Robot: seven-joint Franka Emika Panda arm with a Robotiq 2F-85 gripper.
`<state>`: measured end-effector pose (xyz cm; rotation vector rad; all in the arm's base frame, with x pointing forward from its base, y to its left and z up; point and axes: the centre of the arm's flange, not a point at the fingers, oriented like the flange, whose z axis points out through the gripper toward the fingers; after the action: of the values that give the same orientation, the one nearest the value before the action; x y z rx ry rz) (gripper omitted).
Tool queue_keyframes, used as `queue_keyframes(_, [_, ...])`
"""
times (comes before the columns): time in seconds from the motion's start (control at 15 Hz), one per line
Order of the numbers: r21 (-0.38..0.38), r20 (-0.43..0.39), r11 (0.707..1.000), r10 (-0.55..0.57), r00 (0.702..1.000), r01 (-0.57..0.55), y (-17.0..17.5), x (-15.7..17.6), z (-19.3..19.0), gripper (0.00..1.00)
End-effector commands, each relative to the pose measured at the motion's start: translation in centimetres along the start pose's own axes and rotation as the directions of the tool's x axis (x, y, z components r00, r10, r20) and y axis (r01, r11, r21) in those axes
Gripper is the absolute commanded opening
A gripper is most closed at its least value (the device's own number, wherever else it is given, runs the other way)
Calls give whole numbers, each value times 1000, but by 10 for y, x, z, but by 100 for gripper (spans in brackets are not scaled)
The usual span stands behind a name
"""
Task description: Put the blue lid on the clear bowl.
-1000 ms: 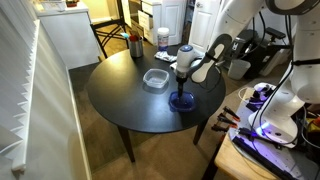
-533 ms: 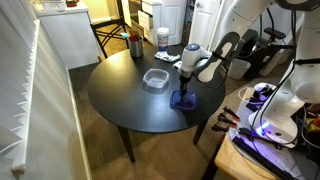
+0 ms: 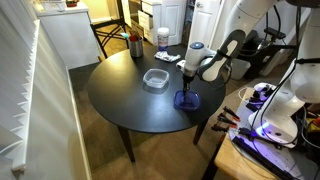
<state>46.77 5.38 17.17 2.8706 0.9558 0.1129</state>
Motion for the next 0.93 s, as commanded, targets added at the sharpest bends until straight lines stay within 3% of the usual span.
queue_keyframes(0.0, [30,-26,999,-11,1000,12,1,-22,-15,0])
queue_keyframes(0.47, [68,-50,997,46,998,-43,-1,-45,-43,2])
queue_keyframes(0.87, [85,-103,984,163,981,-154,6,-36,-81,2])
